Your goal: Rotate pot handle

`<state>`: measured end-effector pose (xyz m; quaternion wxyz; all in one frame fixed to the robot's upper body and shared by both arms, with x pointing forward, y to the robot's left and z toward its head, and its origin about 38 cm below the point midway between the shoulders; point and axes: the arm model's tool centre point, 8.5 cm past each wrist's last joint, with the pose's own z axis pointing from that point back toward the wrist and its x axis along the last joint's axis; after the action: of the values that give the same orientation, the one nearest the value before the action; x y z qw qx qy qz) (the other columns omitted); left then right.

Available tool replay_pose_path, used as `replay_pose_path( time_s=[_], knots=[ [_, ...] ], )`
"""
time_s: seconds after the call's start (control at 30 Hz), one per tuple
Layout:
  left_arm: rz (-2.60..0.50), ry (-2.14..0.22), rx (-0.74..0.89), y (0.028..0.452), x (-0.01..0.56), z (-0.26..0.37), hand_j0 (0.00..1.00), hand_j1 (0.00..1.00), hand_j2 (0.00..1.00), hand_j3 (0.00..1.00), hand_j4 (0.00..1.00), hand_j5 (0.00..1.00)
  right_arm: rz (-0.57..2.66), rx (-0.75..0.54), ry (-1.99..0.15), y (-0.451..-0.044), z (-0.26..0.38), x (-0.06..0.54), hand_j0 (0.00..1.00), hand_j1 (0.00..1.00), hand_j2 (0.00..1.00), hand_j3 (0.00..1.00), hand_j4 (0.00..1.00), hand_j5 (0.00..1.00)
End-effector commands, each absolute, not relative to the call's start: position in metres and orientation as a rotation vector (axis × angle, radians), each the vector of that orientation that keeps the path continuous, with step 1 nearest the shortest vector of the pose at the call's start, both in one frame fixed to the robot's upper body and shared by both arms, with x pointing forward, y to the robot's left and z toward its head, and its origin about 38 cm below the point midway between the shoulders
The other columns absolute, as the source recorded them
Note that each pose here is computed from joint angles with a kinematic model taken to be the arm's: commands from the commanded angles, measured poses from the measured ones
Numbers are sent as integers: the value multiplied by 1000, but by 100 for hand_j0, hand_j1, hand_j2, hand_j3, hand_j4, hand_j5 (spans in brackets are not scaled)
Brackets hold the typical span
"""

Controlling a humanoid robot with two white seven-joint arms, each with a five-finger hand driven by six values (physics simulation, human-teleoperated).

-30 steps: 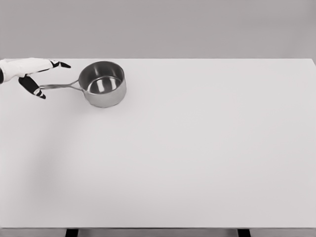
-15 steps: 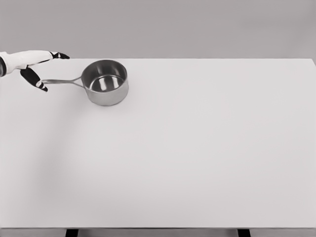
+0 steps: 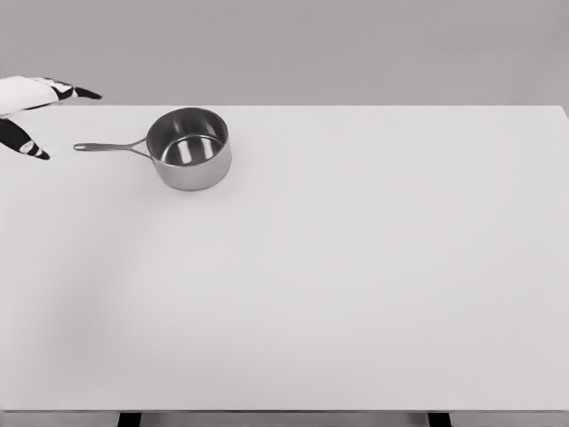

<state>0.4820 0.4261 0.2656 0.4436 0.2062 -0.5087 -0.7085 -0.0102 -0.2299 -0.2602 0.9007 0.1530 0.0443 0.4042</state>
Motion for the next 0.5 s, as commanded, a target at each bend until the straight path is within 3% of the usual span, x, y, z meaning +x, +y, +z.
replay_pose_path(
  time_s=[0.0, 0.23, 0.47],
  knots=[
    [-1853, -1335, 612, 422, 461, 320, 100, 100, 100, 100, 100, 100, 836, 317, 92, -230, -260, -10, 100, 100, 100, 100, 100, 100],
    [-2115, -1413, 473, 355, 392, 295, 100, 100, 100, 100, 100, 100, 836, 317, 92, -230, -260, -10, 100, 100, 100, 100, 100, 100],
    [-2095, -1360, 350, 355, 380, 250, 100, 100, 100, 100, 100, 100, 836, 317, 92, -230, -260, -10, 100, 100, 100, 100, 100, 100]
  ],
)
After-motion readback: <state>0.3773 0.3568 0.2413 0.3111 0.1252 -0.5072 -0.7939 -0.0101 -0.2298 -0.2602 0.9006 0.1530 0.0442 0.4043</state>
